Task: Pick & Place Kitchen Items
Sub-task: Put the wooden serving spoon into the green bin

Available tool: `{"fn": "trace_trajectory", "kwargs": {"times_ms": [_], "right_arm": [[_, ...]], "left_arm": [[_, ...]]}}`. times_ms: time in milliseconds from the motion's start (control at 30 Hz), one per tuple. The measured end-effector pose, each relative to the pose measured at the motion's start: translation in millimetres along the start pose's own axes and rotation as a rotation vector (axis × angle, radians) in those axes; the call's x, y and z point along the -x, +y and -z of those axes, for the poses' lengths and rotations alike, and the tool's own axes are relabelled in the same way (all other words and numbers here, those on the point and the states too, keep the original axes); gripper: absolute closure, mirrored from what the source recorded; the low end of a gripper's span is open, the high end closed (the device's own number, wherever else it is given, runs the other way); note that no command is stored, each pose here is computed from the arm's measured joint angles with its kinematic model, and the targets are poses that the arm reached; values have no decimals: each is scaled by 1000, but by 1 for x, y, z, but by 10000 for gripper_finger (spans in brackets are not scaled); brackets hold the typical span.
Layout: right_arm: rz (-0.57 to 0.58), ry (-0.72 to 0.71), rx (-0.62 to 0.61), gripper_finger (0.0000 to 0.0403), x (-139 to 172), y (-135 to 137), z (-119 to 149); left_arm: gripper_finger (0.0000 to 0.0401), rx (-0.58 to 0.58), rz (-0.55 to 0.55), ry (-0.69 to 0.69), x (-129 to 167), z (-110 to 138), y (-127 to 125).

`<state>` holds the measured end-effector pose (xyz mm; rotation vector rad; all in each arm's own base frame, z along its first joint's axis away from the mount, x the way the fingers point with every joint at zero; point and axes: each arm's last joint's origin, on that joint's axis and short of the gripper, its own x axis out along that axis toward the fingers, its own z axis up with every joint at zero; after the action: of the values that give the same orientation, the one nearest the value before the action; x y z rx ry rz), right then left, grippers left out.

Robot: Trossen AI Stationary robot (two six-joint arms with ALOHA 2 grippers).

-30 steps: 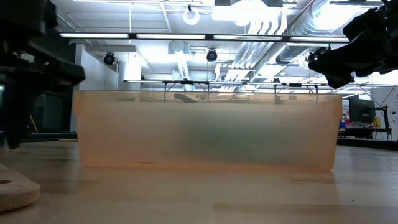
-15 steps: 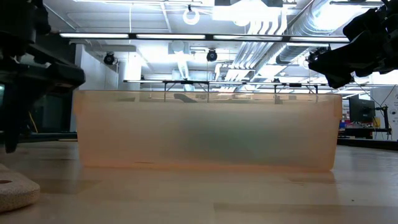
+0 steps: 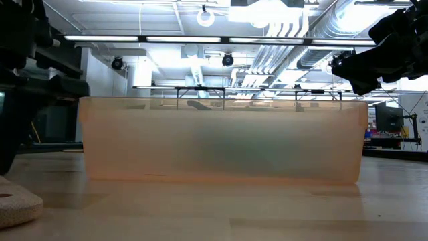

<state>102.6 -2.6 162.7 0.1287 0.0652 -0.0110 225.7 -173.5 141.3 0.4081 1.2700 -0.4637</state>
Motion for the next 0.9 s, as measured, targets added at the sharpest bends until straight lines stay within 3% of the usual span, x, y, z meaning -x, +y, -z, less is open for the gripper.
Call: {"fn": "trace_trajectory", "kwargs": {"times_ms": [233, 667, 900], "right_arm": [[0, 1, 0, 254, 0, 0, 0], [0, 0, 0, 254, 0, 0, 0], [0, 0, 0, 254, 0, 0, 0]], "left_arm": [[206, -18, -2, 22, -2, 2, 0], [320, -28, 22, 60, -9, 4, -1], [331, -39, 40, 61, -9, 4, -2]]}}
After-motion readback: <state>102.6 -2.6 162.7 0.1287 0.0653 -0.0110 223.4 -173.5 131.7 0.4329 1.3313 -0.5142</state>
